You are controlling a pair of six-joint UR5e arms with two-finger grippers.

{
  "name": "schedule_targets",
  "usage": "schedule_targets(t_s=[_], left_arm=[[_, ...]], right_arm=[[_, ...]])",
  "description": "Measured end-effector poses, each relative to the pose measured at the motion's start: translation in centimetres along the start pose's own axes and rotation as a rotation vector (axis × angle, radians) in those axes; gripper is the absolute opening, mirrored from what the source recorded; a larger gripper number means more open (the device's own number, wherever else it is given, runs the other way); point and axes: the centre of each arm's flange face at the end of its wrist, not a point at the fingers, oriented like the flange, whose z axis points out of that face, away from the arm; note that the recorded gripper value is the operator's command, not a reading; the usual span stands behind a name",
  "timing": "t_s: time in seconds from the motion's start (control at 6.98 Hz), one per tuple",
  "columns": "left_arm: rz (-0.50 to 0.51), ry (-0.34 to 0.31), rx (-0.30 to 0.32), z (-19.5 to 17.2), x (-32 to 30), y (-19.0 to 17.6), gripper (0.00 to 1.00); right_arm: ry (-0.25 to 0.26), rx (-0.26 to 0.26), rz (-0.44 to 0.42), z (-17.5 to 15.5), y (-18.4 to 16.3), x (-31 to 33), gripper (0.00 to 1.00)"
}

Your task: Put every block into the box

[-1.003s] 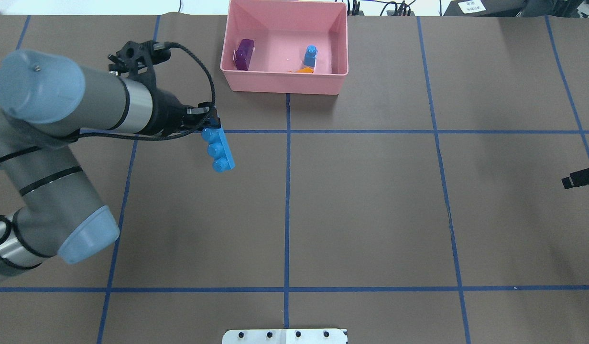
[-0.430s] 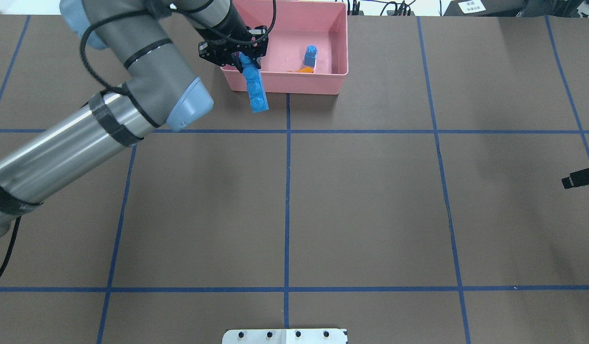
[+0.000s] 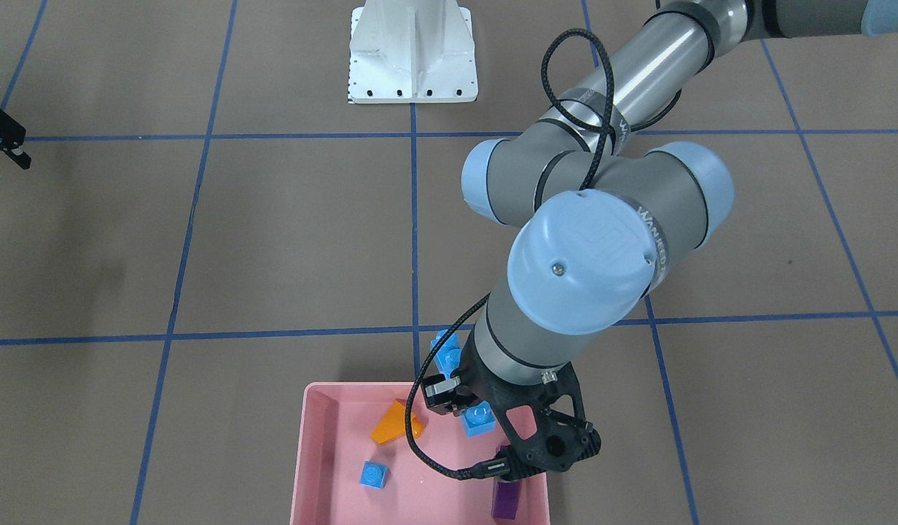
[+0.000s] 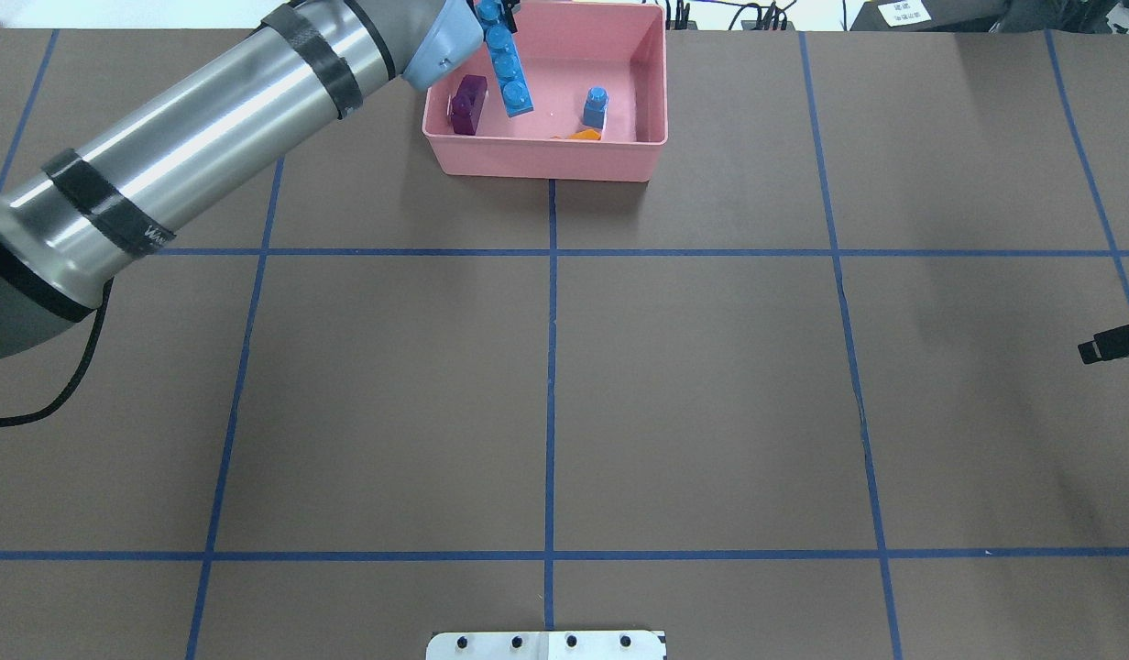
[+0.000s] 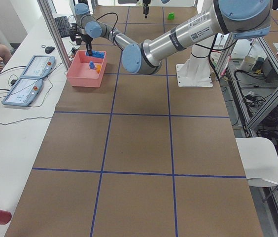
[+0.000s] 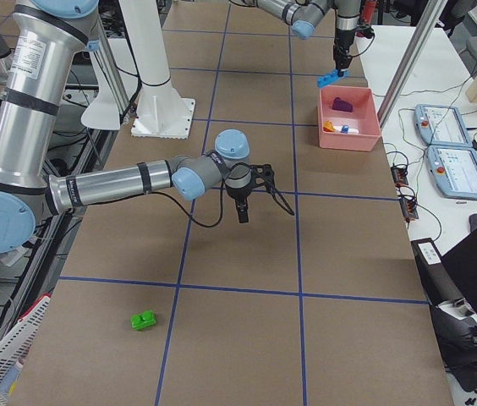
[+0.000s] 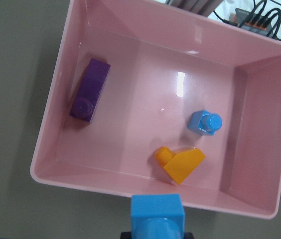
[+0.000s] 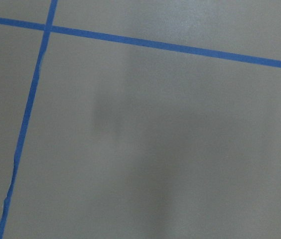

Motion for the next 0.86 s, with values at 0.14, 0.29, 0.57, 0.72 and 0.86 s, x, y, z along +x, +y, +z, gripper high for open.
schedule_targets(t_s=[0.14, 0.29, 0.57, 0.72, 0.86], left_arm=[[-0.009, -0.016, 0.029, 1.4, -0.3, -1.5, 0.0], [-0.019, -0.035, 0.064, 2.3, -0.8, -2.4, 0.0], [-0.054, -0.053, 0.113, 3.7, -1.4, -3.5, 0.82], [-0.063, -0.05, 0.121, 4.1, -1.2, -3.6, 1.0], [-0.061, -0.045, 0.122, 4.3, -0.7, -3.3, 1.0]], right_arm=[[0.006, -0.003, -0.015, -0.2, 0.6, 0.9, 0.99], [0.011, -0.008, -0.037, -0.7, 1.6, 2.5, 0.99], [0.021, -0.029, -0.073, -1.9, 5.4, 7.3, 0.99], [0.031, -0.041, -0.085, -2.2, 7.4, 9.6, 0.99], [0.043, -0.058, -0.088, -2.1, 9.4, 11.9, 0.99]])
